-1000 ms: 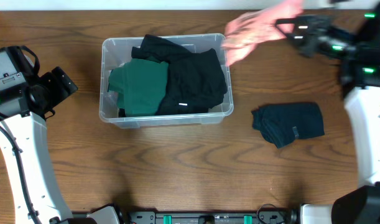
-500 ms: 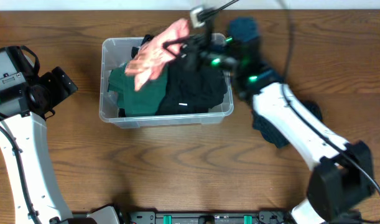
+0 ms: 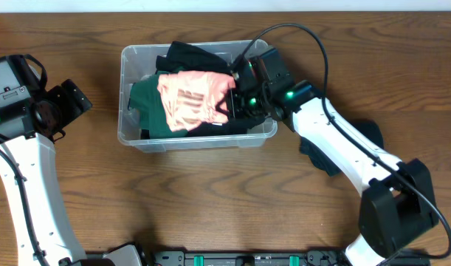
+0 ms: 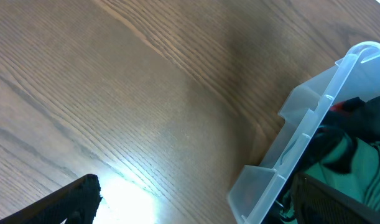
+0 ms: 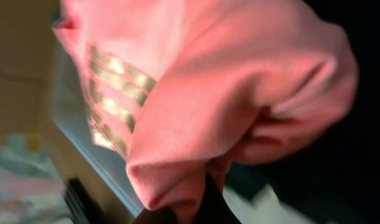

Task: Pack container
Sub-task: 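Lift the pink t-shirt into the container and press it down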

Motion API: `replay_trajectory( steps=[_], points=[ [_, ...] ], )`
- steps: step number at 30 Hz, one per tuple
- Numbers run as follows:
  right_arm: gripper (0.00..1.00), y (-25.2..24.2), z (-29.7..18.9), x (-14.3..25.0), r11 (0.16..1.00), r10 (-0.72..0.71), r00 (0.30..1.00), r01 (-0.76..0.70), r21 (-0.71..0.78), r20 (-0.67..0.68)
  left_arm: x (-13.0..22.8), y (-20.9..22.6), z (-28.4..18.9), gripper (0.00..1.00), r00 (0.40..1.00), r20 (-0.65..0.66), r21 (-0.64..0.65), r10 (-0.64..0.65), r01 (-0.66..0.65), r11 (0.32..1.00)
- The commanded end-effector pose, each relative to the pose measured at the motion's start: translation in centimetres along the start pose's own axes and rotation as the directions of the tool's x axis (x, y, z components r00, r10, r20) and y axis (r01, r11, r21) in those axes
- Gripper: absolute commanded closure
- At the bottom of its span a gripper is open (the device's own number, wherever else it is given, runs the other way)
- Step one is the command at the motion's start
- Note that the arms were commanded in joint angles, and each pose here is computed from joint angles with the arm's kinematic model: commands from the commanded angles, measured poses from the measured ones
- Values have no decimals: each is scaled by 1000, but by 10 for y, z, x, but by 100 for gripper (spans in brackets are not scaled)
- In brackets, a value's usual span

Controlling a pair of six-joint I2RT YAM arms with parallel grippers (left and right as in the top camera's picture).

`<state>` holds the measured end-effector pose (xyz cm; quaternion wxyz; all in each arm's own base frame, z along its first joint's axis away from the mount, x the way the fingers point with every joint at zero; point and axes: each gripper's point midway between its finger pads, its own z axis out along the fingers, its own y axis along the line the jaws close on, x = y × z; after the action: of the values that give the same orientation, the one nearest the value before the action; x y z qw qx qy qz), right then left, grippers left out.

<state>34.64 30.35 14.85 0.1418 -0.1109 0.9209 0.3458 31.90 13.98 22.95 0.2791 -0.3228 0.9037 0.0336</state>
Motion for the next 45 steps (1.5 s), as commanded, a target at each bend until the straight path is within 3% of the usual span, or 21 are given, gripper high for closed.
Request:
replay_trajectory(
  steps=[1,7,8,10,11,12,21,25,29,34,39,45],
  points=[
    [99,-7,-21,3,990,-111,994,109,90,10,-2,3,0,2,1000,5,-12,-12,12,1000],
    [97,-16,-24,15,982,-135,990,139,126,-43,-2,3,0,2,1000,5,-12,-12,12,1000],
    [87,-16,-24,15,981,-142,989,146,126,-44,-2,3,0,2,1000,5,-12,-12,12,1000],
    [54,-17,-25,15,980,-143,989,148,131,-41,-2,3,0,2,1000,5,-12,-12,12,1000],
    [42,-20,-25,13,978,-143,989,147,148,-37,-2,3,0,2,1000,5,-12,-12,12,1000],
    [40,-24,-26,11,973,-144,989,147,175,-29,-2,3,0,2,1000,5,-12,-12,12,1000],
    [46,-19,-89,-36,959,-203,956,150,241,210,-2,3,0,2,1000,5,-12,-12,12,1000],
    [55,19,-99,-52,967,-254,921,235,98,297,-2,3,0,2,1000,5,-12,-12,12,1000],
    [43,59,-74,-57,941,-299,899,333,-56,321,-2,3,0,2,1000,5,-12,-12,12,1000],
    [42,52,-9,-44,943,-298,927,323,-80,228,-2,3,0,2,1000,5,-12,-12,12,1000],
    [45,11,57,-16,966,-250,966,253,-57,67,-2,3,0,2,1000,5,-12,-12,12,1000],
    [45,-49,81,4,967,-218,975,222,126,-49,-2,3,0,2,1000,5,-12,-12,12,1000]
  ],
)
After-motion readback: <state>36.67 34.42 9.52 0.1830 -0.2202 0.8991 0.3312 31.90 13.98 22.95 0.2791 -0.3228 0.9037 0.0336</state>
